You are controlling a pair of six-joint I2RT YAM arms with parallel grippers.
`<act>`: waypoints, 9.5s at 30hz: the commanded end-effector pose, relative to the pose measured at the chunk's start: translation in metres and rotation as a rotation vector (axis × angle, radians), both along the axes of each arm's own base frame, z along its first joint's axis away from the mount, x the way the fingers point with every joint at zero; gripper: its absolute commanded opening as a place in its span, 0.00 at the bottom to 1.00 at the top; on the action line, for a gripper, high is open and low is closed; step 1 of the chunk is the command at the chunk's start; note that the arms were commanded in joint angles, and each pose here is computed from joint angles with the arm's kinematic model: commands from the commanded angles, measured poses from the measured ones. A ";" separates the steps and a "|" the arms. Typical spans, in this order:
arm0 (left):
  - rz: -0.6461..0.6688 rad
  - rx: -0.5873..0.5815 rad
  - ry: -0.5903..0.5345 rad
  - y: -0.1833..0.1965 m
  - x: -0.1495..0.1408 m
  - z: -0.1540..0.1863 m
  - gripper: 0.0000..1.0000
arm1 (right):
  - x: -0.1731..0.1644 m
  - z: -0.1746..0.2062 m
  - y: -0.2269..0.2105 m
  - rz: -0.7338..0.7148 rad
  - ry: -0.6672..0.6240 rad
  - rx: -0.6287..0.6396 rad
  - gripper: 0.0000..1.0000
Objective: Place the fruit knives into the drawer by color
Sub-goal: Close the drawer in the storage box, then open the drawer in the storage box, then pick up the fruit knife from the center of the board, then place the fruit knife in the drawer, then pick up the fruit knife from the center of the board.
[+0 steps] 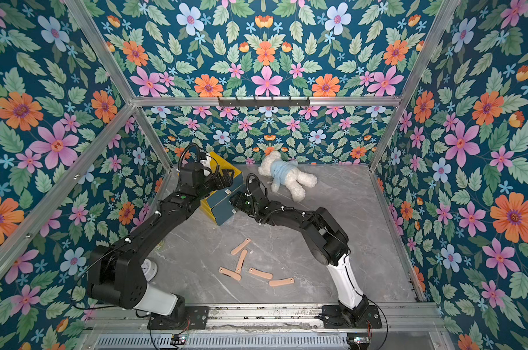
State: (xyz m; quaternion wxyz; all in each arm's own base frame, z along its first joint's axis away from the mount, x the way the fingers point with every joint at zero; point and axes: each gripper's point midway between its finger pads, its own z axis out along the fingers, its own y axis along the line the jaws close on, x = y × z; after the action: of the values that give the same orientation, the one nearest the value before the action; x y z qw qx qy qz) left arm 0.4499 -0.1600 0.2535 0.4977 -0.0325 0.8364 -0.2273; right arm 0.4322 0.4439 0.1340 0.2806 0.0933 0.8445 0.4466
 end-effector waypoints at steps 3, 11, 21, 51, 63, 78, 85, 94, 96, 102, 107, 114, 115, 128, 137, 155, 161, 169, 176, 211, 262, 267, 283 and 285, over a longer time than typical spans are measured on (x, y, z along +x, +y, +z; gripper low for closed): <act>-0.009 0.015 0.274 0.002 -0.033 -0.065 0.99 | 0.005 0.018 0.007 -0.011 -0.033 0.091 0.62; 0.013 0.025 0.248 0.008 -0.033 -0.057 0.99 | -0.021 0.015 -0.025 -0.071 -0.062 0.092 0.63; 0.013 0.028 0.251 0.008 -0.032 -0.057 0.99 | -0.020 -0.034 0.003 -0.028 0.073 0.205 0.54; -0.019 0.006 0.261 0.002 -0.032 -0.064 0.99 | -0.048 -0.059 -0.018 -0.081 0.094 0.232 0.00; -0.019 0.010 0.263 0.002 -0.033 -0.064 0.99 | -0.094 -0.069 -0.047 -0.074 0.119 0.204 0.05; -0.004 -0.009 0.200 0.005 -0.031 -0.033 0.99 | -0.117 -0.028 -0.058 -0.004 -0.018 0.150 0.48; -0.020 -0.116 0.053 0.006 -0.053 0.040 0.99 | -0.150 -0.002 -0.086 0.081 -0.090 -0.009 0.49; -0.046 -0.262 -0.024 0.019 -0.124 0.039 0.99 | -0.234 -0.022 -0.152 0.366 0.012 -0.480 0.51; -0.046 -0.277 -0.020 0.023 -0.141 0.024 0.99 | -0.251 -0.027 -0.158 0.443 0.035 -0.556 0.52; -0.015 -0.278 0.050 0.038 -0.178 -0.031 0.99 | -0.283 -0.061 -0.155 0.623 0.119 -0.752 0.57; -0.004 -0.289 0.059 0.043 -0.190 -0.048 0.99 | -0.287 -0.080 -0.132 0.732 0.134 -0.854 0.59; -0.011 -0.275 0.104 0.041 -0.192 -0.062 1.00 | -0.281 -0.108 -0.120 0.779 0.156 -0.933 0.59; -0.009 -0.276 0.103 0.041 -0.192 -0.062 0.99 | -0.281 -0.112 -0.121 0.781 0.159 -0.954 0.59; -0.006 -0.253 0.099 0.044 -0.194 -0.063 0.99 | -0.285 -0.138 -0.135 0.815 0.201 -1.118 0.51; -0.001 -0.246 0.097 0.046 -0.195 -0.060 0.99 | -0.286 -0.152 -0.139 0.792 0.206 -1.162 0.42; -0.052 -0.231 0.125 0.037 -0.194 -0.061 0.99 | -0.244 -0.123 -0.140 0.542 0.103 -0.967 0.15; -0.055 -0.227 0.130 0.037 -0.195 -0.069 0.99 | -0.215 -0.067 -0.125 0.437 -0.009 -0.760 0.13; -0.061 -0.256 0.148 0.033 -0.195 -0.077 0.99 | -0.160 0.016 -0.091 0.298 -0.109 -0.399 0.13; -0.055 -0.258 0.169 0.033 -0.195 -0.081 0.99 | -0.088 0.026 -0.063 0.122 -0.029 -0.158 0.14; -0.188 -0.196 0.190 0.006 -0.196 -0.079 0.99 | -0.074 0.051 -0.118 -0.024 -0.058 -0.138 0.55; -0.934 0.839 0.261 -0.198 -0.344 -0.244 0.28 | -0.150 0.022 -0.302 -0.350 -0.043 -0.228 0.57; -0.894 0.828 0.236 -0.200 -0.337 -0.236 0.24 | -0.148 0.021 -0.301 -0.351 -0.040 -0.226 0.58; -0.501 0.735 0.099 -0.155 -0.252 -0.161 0.22 | -0.147 0.020 -0.299 -0.352 -0.038 -0.204 0.58; -0.410 0.713 0.077 -0.141 -0.233 -0.144 0.22 | -0.147 0.020 -0.298 -0.351 -0.036 -0.199 0.58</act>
State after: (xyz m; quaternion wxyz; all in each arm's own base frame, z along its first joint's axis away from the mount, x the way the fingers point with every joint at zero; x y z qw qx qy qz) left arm 0.1930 -0.3209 0.0916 0.3518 0.3523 0.8658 -0.0498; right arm 0.2820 0.1435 0.1496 0.3717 0.1963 0.8576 0.2963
